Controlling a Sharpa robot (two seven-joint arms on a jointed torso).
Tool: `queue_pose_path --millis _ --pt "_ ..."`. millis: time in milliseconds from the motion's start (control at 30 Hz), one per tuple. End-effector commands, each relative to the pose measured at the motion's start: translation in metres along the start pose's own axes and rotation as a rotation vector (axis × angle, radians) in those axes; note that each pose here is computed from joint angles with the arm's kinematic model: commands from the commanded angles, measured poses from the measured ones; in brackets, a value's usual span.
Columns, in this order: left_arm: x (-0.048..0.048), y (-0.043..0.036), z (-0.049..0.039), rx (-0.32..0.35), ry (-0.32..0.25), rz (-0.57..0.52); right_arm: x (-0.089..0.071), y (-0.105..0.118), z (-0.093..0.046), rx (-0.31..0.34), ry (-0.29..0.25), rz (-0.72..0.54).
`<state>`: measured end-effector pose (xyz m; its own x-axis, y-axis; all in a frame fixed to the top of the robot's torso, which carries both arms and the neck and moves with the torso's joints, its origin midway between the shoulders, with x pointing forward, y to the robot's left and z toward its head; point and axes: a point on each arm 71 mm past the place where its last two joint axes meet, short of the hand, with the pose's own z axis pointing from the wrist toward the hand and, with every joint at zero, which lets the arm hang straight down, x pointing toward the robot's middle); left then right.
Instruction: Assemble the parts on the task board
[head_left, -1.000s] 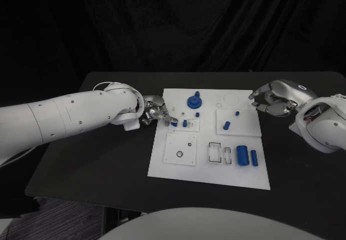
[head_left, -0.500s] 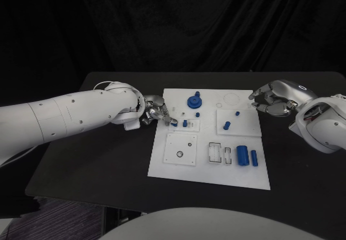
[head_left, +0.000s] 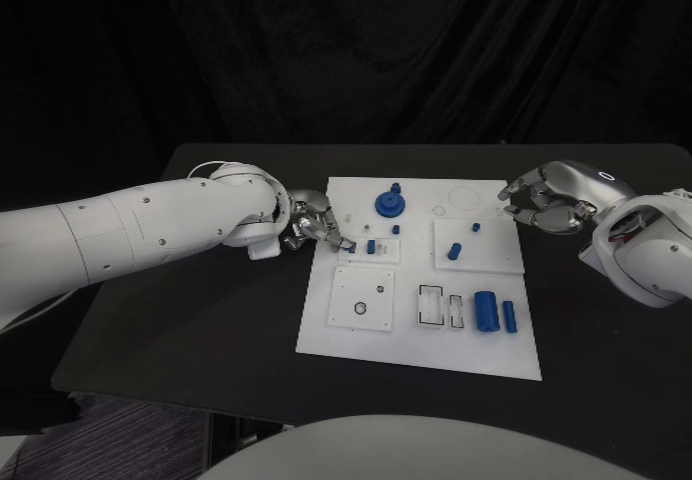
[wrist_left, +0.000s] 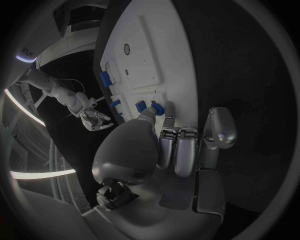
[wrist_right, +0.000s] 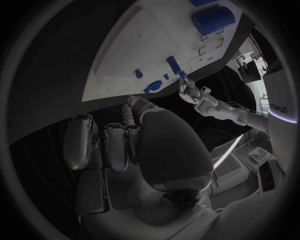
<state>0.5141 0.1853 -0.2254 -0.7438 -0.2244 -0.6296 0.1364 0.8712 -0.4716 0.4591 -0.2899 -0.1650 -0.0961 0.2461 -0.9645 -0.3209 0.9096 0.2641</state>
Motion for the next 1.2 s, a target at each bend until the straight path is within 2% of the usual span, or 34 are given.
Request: queue_pose_path --millis 33,633,1200 --pt "0.0185 0.0102 0.0043 -0.071 0.084 0.028 0.0015 -0.0014 -0.0006 0.018 0.011 0.000" --pt "0.0173 0.0146 0.0008 -0.071 0.067 0.020 0.0022 -0.0029 -0.0011 0.029 0.025 -0.002" --pt "0.0148 0.0170 -0.0037 -0.031 0.026 0.003 0.0027 -0.0038 -0.0013 0.037 0.034 -0.004"
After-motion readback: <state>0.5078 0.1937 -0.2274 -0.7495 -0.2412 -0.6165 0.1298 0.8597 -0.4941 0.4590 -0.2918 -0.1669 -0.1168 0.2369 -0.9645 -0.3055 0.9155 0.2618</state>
